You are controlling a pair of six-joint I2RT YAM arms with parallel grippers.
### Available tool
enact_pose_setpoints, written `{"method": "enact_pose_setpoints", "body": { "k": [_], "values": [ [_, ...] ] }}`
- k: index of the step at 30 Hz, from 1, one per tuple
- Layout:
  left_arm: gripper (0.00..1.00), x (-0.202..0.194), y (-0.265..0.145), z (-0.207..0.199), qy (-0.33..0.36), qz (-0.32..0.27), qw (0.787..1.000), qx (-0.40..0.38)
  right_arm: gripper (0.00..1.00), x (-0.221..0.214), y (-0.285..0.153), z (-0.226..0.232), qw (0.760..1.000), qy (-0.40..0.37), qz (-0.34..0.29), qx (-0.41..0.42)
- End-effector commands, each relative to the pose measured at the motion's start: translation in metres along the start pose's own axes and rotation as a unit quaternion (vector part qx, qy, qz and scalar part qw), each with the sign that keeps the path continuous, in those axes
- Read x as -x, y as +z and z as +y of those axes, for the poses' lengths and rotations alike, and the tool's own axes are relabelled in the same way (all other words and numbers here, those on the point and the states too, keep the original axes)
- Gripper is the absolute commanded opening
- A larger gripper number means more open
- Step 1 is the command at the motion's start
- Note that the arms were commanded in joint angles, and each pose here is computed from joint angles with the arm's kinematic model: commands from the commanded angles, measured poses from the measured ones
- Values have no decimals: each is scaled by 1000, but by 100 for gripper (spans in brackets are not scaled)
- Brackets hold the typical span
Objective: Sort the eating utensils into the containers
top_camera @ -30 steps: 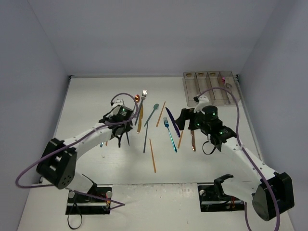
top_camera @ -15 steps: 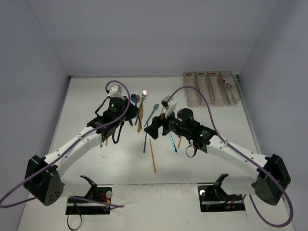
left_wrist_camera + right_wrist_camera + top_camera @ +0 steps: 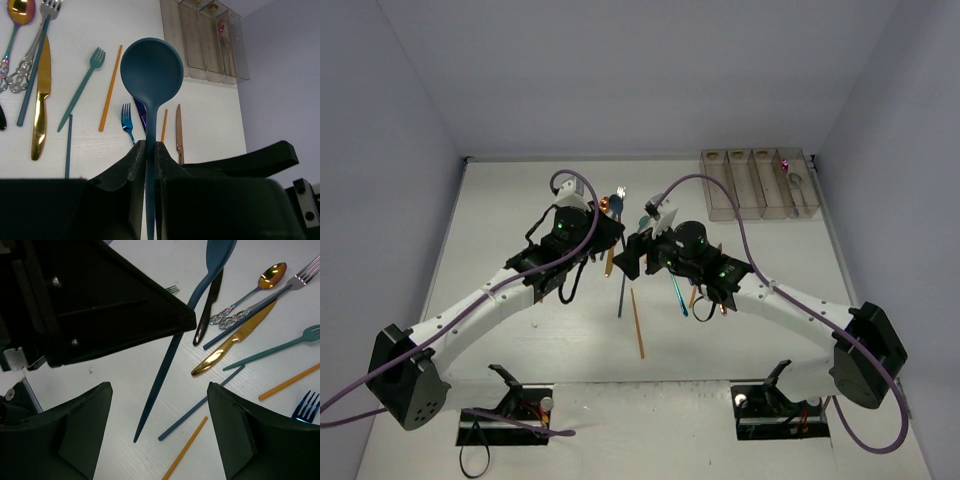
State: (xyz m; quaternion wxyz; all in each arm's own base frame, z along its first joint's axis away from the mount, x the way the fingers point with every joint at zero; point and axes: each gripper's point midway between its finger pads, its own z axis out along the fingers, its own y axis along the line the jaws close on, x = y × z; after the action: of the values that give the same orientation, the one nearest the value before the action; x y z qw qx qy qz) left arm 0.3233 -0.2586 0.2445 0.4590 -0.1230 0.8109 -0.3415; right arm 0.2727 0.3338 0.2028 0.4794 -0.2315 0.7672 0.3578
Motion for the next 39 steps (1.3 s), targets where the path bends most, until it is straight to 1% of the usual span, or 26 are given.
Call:
{"method": "enact_pose_setpoints", "body": {
  "k": [1, 3, 5, 7, 8, 11, 12, 14, 17, 18, 19, 20, 24, 28, 30, 33, 36, 37, 38, 39],
  "values": [
    [0, 35, -14, -41, -8, -57, 997, -59, 64, 53, 7, 13, 997, -6, -81, 8],
    [0, 34, -14, -42, -5, -58, 997, -58, 54, 54, 8, 11, 997, -5, -82, 4],
    [0, 33, -13, -42, -4, -56, 997, -58, 40, 53, 9, 9, 997, -3, -82, 1],
    [0, 31, -12, -41, -1, -55, 997, -57, 30, 52, 10, 8, 997, 2, -81, -2],
    [0, 30, -11, -40, -1, -53, 997, -55, 22, 52, 10, 8, 997, 3, -81, -3],
    [0, 29, -9, -40, 2, -52, 997, -54, 2, 51, 10, 5, 997, 8, -81, -10],
    [0, 29, -9, -39, 4, -52, 997, -53, 0, 50, 10, 4, 997, 9, -81, -13],
    [12, 29, -8, -37, 8, -53, 997, -49, 0, 50, 9, 0, 996, 9, -83, -23],
    [51, 28, -8, -29, 21, -56, 998, -32, 0, 52, 6, -10, 995, 8, -87, -51],
    [62, 28, -8, -24, 28, -56, 998, -22, 0, 50, 6, -15, 994, 7, -84, -64],
    [72, 29, -9, -20, 36, -56, 998, -11, 0, 48, 5, -22, 994, 7, -80, -80],
    [76, 28, -10, -11, 50, -55, 997, 9, 0, 47, 4, -33, 991, 8, -78, -109],
    [84, 42, -26, 22, 109, -74, 988, 86, 0, 49, -6, -83, 974, 11, -77, -212],
    [85, 63, -45, 57, 169, -91, 970, 151, 0, 62, -22, -153, 954, 17, -75, -291],
    [85, 72, -54, 75, 178, -86, 964, 176, 0, 73, -36, -190, 938, 8, -78, -337],
    [85, 90, -67, 110, 181, -78, 958, 210, 0, 89, -52, -233, 922, -12, -75, -381],
    [85, 99, -76, 133, 193, -63, 952, 228, 0, 114, -74, -287, 898, -24, -76, -433],
    [85, 100, -78, 137, 205, -59, 949, 232, 0, 115, -80, -307, 887, -41, -58, -456],
    [85, 101, -79, 139, 221, -54, 945, 236, 0, 114, -87, -331, 873, -63, -28, -484],
    [85, 101, -80, 142, 236, -50, 940, 241, 0, 131, -101, -345, 857, -69, -38, -509]
  ]
}}
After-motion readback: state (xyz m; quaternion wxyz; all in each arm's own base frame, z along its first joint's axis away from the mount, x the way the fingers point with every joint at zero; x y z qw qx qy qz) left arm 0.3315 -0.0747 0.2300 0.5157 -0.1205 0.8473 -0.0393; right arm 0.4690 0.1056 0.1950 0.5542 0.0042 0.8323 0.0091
